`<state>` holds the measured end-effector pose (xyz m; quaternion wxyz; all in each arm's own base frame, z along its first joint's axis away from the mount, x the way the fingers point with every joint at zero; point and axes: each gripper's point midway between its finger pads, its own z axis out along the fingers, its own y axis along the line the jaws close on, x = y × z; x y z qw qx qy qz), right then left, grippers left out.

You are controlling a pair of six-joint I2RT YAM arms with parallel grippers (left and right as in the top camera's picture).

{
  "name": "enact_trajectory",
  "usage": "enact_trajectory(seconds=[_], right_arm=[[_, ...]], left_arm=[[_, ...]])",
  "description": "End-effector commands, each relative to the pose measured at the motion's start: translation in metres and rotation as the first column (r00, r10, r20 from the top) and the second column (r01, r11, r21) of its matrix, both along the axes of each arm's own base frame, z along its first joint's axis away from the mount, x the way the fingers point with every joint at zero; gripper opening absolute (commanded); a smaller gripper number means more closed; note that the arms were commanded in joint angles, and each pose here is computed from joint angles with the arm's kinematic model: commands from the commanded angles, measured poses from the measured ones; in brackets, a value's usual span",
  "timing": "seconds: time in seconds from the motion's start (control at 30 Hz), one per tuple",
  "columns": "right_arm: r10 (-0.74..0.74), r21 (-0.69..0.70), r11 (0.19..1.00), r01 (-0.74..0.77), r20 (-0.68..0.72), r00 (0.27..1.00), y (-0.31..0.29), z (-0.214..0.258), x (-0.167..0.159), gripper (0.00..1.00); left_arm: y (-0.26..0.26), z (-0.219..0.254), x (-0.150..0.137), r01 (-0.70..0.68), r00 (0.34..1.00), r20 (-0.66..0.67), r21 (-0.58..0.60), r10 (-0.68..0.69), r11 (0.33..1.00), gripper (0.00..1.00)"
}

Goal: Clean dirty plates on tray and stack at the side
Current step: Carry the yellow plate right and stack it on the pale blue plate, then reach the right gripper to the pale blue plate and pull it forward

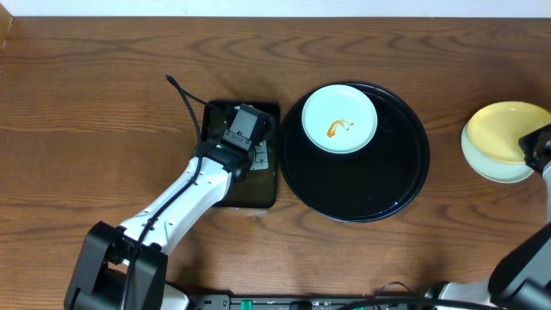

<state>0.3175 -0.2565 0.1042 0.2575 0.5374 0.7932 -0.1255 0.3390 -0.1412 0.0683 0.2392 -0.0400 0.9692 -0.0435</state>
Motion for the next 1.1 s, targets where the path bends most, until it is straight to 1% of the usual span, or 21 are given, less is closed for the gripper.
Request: enact_trajectory(seconds=[0.0, 0.03, 0.07, 0.17, 0.23, 0.3, 0.37, 0.4, 0.47, 0.5, 0.57, 0.6, 0.67, 0.73, 0.83, 0.93, 1.07], right_arm=[[0.018, 0.049, 0.999, -0.018, 0.0, 1.0, -0.003, -0.014, 0.005, 0.03], [0.041, 0.056, 0.998, -0.04, -0.003, 0.999, -0.002, -0.017, 0.007, 0.06], [0.073, 0.062, 0.995, -0.072, 0.0, 0.997, 0.0, -0.019, 0.011, 0.11], [0.21, 0.081, 0.974, -0.213, 0.053, 0.976, 0.013, -0.016, 0.03, 0.24], [0.293, 0.101, 0.947, -0.304, 0.109, 0.95, 0.027, -0.011, 0.044, 0.28], [0.371, 0.133, 0.909, -0.395, 0.174, 0.912, 0.048, -0.007, 0.057, 0.29], [0.45, 0.165, 0.854, -0.493, 0.241, 0.86, 0.075, -0.002, 0.07, 0.3], [0.503, 0.176, 0.811, -0.558, 0.277, 0.819, 0.092, 0.001, 0.078, 0.31], [0.62, 0.187, 0.691, -0.698, 0.342, 0.706, 0.135, 0.006, 0.09, 0.31], [0.662, 0.192, 0.639, -0.745, 0.357, 0.659, 0.154, 0.007, 0.093, 0.32], [0.739, 0.194, 0.54, -0.819, 0.356, 0.572, 0.191, 0.006, 0.095, 0.38], [0.789, 0.194, 0.474, -0.859, 0.339, 0.512, 0.216, 0.003, 0.096, 0.41], [0.844, 0.194, 0.396, -0.898, 0.309, 0.439, 0.246, -0.002, 0.094, 0.41], [0.875, 0.204, 0.369, -0.907, 0.255, 0.413, 0.266, -0.012, 0.092, 0.4], [0.895, 0.234, 0.36, -0.903, 0.185, 0.405, 0.291, -0.028, 0.088, 0.39], [0.909, 0.273, 0.325, -0.905, 0.173, 0.379, 0.315, -0.045, 0.086, 0.38], [0.911, 0.338, 0.313, -0.887, 0.156, 0.381, 0.33, -0.07, 0.081, 0.37]], left_arm=[[0.006, 0.0, 0.0, -0.009, 1.0, 0.006, 0.02, 0.009, 1.0, 0.13], [0.006, 0.0, 0.0, -0.009, 1.0, 0.006, 0.02, 0.009, 1.0, 0.12], [0.006, 0.0, 0.0, -0.009, 1.0, 0.006, 0.02, 0.009, 1.0, 0.12], [0.006, 0.0, 0.0, -0.009, 1.0, 0.007, 0.02, 0.009, 1.0, 0.12], [0.006, 0.0, 0.0, -0.009, 1.0, 0.006, 0.02, 0.009, 1.0, 0.12], [0.006, 0.0, 0.0, -0.009, 1.0, 0.006, 0.02, 0.009, 1.0, 0.12], [0.006, 0.0, 0.0, -0.009, 1.0, 0.006, 0.02, 0.009, 1.0, 0.12], [0.006, 0.0, 0.0, -0.009, 1.0, 0.006, 0.02, 0.009, 1.0, 0.12], [0.006, 0.0, 0.0, -0.009, 1.0, 0.006, 0.02, 0.009, 1.0, 0.12], [0.006, 0.0, 0.0, -0.009, 1.0, 0.006, 0.02, 0.009, 1.0, 0.12], [0.006, 0.0, 0.0, -0.009, 1.0, 0.006, 0.02, 0.009, 1.0, 0.13], [0.006, 0.0, 0.0, -0.009, 1.0, 0.006, 0.02, 0.009, 1.0, 0.12], [0.006, 0.0, 0.0, -0.009, 1.0, 0.006, 0.02, 0.009, 1.0, 0.13], [0.006, 0.0, 0.0, -0.009, 1.0, 0.006, 0.02, 0.009, 1.0, 0.13], [0.006, 0.0, 0.0, -0.009, 1.0, 0.006, 0.02, 0.009, 1.0, 0.12], [0.006, 0.0, 0.0, -0.009, 1.0, 0.006, 0.02, 0.009, 1.0, 0.12], [0.006, 0.0, 0.0, -0.009, 1.0, 0.006, 0.02, 0.009, 1.0, 0.12]])
